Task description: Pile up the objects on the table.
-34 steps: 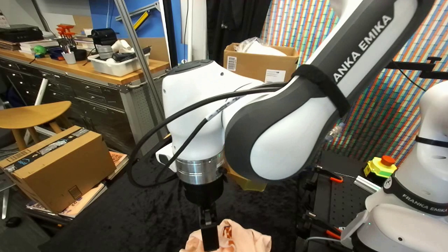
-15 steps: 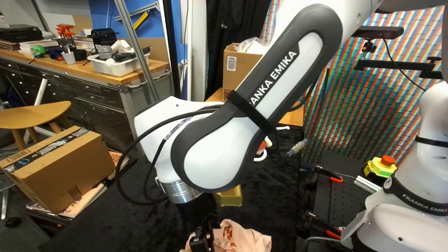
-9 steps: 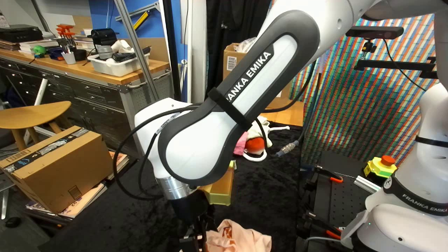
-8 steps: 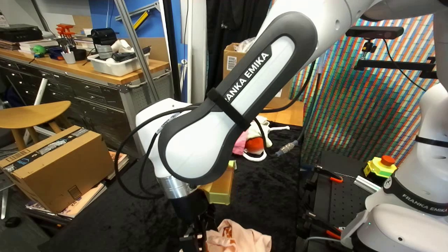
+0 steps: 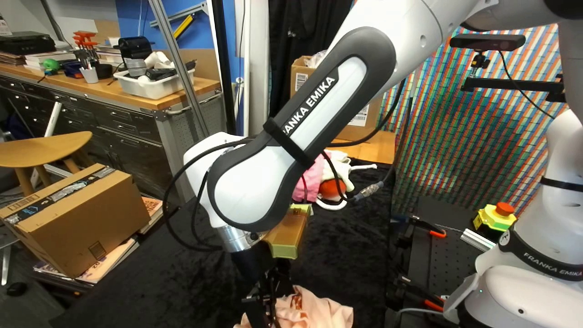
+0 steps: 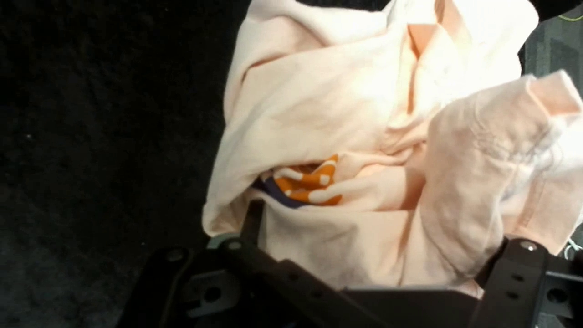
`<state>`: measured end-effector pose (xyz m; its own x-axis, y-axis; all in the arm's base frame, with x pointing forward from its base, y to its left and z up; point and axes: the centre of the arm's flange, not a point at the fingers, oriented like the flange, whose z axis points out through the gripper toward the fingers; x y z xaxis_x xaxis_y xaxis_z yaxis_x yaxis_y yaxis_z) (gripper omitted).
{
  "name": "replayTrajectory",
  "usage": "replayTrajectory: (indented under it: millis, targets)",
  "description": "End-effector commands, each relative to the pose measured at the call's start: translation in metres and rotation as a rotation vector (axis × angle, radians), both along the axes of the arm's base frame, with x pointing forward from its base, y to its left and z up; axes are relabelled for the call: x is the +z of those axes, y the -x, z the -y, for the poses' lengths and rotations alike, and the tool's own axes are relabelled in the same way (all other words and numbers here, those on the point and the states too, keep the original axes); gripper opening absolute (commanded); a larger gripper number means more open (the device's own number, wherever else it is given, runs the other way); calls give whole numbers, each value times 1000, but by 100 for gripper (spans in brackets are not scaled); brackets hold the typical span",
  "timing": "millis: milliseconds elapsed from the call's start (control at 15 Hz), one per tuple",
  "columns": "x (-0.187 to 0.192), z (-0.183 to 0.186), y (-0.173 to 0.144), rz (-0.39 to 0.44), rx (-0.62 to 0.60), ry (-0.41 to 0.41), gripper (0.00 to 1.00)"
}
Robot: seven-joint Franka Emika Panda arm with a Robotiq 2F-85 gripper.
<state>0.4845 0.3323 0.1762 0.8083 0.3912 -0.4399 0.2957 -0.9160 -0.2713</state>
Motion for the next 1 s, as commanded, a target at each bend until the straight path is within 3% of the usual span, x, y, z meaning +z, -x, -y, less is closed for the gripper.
replayTrajectory:
  millis: [0,400,467,600,933]
  targets:
    - [2,-3,-11,-82,-44,17,100]
    - [-3,0,-11,-142,-62,17,97]
    - [-4,0,-12,-146,-65,15,78]
    - [-5,2,-13,-156,-67,17,71]
    - [1,7,-17,-202,-50,9,33]
